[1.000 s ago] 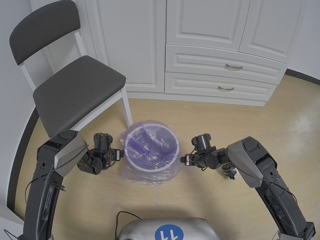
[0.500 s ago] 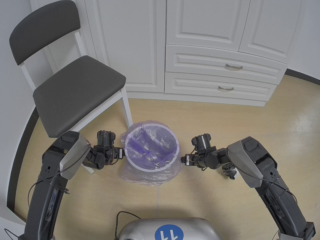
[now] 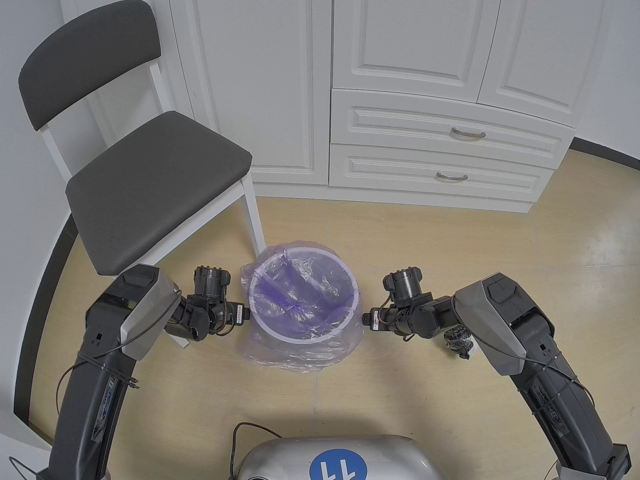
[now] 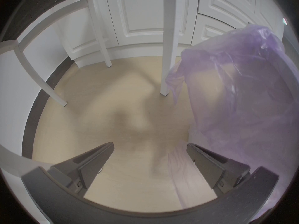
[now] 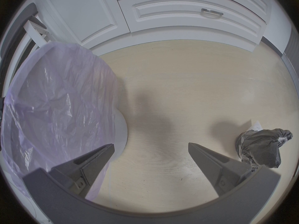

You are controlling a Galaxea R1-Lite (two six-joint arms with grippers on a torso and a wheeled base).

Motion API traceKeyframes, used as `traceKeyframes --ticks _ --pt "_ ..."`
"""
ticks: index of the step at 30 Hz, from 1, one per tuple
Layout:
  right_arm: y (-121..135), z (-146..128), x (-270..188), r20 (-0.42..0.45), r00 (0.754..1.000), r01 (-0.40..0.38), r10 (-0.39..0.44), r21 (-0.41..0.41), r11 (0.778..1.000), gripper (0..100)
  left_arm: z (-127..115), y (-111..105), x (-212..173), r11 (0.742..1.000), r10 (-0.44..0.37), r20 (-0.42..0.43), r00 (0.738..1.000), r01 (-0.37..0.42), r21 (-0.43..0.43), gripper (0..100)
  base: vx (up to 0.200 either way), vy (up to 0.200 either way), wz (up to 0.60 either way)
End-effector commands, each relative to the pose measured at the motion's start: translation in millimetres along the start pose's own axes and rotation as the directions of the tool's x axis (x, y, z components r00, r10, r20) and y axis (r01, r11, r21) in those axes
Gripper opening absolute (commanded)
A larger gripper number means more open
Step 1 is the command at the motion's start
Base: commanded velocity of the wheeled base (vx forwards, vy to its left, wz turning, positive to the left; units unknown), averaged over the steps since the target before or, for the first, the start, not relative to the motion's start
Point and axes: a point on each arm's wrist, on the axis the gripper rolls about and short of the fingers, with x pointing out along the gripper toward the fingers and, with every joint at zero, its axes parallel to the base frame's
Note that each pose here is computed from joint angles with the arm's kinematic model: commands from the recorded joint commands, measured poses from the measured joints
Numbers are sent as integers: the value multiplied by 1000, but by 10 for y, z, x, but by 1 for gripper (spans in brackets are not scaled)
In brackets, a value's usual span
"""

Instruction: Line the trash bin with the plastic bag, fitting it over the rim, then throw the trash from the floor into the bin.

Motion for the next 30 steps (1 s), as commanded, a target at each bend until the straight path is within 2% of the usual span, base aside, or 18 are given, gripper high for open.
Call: traceKeyframes --ticks 1,11,13,15,16,18,21,22,27,30 --pt "17 66 -38 27 1000 8 -8 0 1000 100 143 73 -304 1000 2 -7 1000 -3 -3 100 0 0 0" --pt "-126 204 -416 133 991 0 -1 7 1000 100 121 4 -922 1000 -26 68 997 25 11 100 0 0 0" --pt "-230 189 -553 218 976 1 8 -41 999 100 64 -28 -1140 999 -38 56 998 37 22 100 0 0 0" --pt "-296 168 -655 265 964 1 22 -85 996 100 28 -30 -1239 999 -43 53 998 42 23 100 0 0 0" --pt "-357 138 -788 320 947 12 33 -138 990 100 -9 -41 -1350 999 -50 62 997 48 24 100 0 0 0" --pt "-389 122 -981 388 919 10 66 -192 981 100 -54 -33 -1493 998 -58 88 994 56 24 100 0 0 0" --pt "-383 115 -1143 407 910 3 82 -204 979 100 -78 -25 -1598 998 -62 111 992 60 23 100 0 0 0" --pt "-345 134 -1339 403 911 -4 90 -211 978 100 -101 -20 -1716 998 -66 119 991 63 25 100 0 0 0" --pt "-293 76 -1695 387 917 -10 97 -221 975 100 -143 3 -2064 997 -78 126 989 75 29 100 0 0 0" --pt "-275 -53 -2049 376 920 -23 113 -237 971 100 -222 32 -2417 996 -92 159 983 89 29 100 0 0 0"
